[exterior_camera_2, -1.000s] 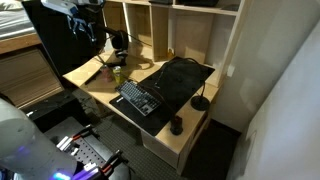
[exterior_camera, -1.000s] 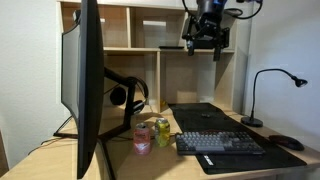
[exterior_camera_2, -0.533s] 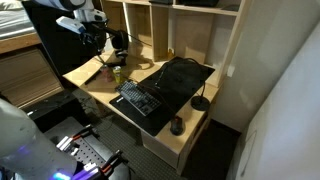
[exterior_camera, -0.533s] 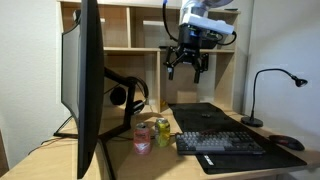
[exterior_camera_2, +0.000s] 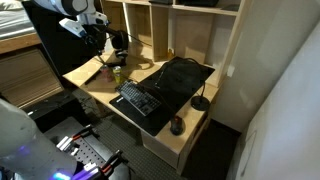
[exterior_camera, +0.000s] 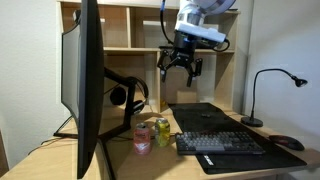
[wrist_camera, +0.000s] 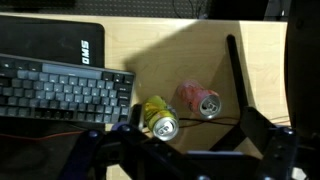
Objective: Move the yellow can to the right
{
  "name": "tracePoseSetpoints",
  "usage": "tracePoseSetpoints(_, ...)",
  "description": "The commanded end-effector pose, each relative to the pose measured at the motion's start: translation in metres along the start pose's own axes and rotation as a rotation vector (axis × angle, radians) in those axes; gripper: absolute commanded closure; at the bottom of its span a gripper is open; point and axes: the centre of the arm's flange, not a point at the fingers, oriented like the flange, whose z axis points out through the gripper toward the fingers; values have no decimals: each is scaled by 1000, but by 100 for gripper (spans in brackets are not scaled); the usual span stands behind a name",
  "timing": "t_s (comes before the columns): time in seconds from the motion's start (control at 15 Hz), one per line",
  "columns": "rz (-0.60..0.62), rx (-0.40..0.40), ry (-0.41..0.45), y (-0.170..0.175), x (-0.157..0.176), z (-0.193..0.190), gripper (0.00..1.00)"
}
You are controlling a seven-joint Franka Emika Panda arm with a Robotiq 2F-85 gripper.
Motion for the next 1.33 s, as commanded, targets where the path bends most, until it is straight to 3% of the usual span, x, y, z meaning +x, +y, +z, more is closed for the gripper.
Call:
tracePoseSetpoints(0.0,100,24,105,-22,29,46,0)
tracePoseSetpoints(0.13,157,-4,149,-24,40,65,0)
tracePoseSetpoints(0.27,171,36,149,-33,28,61,0)
tracePoseSetpoints(0.33,155,18,131,-19,27,62,0)
tracePoseSetpoints(0.53,162,28,138,-28,26,62,0)
tracePoseSetpoints(0.67,191,-123,148,-24,41,90,0)
tracePoseSetpoints(0.87,343,-219,193,-12,59,118,0)
tracePoseSetpoints(1.13,498,-183,154,-6,58,150,0)
tracePoseSetpoints(1.27,469,-196,161,1,52,146,0)
